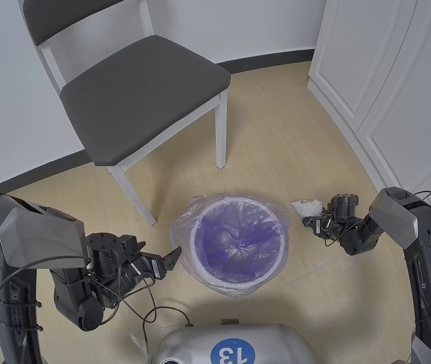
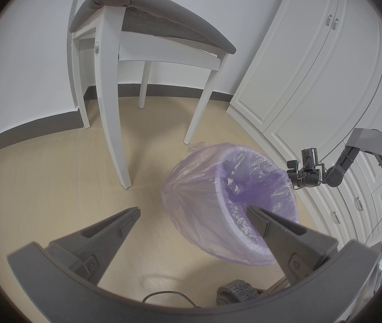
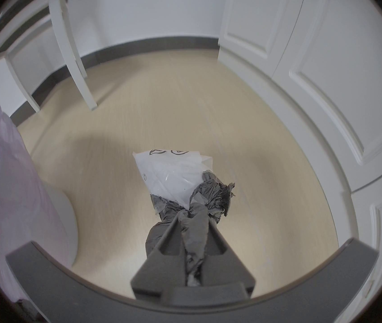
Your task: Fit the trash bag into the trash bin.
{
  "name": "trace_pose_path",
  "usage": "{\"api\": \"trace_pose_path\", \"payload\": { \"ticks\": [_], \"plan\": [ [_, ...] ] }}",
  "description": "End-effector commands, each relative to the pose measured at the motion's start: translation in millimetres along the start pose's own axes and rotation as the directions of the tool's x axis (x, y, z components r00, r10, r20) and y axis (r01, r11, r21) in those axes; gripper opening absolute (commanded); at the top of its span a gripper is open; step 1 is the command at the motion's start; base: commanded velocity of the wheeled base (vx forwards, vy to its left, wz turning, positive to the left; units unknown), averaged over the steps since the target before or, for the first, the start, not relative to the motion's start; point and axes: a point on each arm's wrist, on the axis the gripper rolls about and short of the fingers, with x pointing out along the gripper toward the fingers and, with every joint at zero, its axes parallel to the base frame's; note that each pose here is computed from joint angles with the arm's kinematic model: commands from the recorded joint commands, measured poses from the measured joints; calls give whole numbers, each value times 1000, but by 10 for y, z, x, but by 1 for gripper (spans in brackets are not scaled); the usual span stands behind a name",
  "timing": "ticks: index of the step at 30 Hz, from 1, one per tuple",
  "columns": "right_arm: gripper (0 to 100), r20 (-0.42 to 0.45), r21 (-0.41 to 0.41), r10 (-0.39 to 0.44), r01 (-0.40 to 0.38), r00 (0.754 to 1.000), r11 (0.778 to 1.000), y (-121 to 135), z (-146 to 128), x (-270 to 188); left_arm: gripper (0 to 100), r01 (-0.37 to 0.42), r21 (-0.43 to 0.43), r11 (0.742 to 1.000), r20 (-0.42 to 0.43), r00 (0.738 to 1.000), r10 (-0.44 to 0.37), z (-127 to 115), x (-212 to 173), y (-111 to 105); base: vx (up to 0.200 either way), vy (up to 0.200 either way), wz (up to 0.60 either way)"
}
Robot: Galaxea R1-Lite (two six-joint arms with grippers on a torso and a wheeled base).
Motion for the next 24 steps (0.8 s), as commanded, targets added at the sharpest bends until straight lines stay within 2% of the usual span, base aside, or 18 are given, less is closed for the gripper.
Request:
{"api": "trace_pose_path", "payload": {
  "ticks": [1, 4, 10, 12, 21, 24],
  "plan": [
    [0, 98, -17, 43, -42, 994, 999, 24, -195, -195, 100, 9, 0, 1000, 9, 1000, -9, -4, 1, -21, 0, 0, 0],
    [0, 185, -32, 74, -70, 980, 997, 6, -296, -326, 100, 9, 0, 1000, 9, 1000, -9, -4, 1, -21, 0, 0, 0],
    [0, 212, -23, 86, -83, 973, 996, -17, -390, -420, 100, 19, 3, 1000, 2, 1000, -19, -22, -6, -66, 0, 0, 0],
    [0, 263, -15, 79, -78, 962, 997, -18, -428, -420, 100, 10, 3, 1000, 4, 1000, -10, -26, -2, -77, 0, 0, 0],
    [0, 257, 42, 78, -92, 963, 995, -12, -448, -421, 100, 8, 2, 1000, -8, 1000, -8, -62, 10, -70, 0, 0, 0],
    [0, 267, 56, 88, -106, 960, 993, 83, -453, -392, 100, 8, 2, 1000, -3, 1000, -8, -47, 1, -73, 0, 0, 0]
  ]
}}
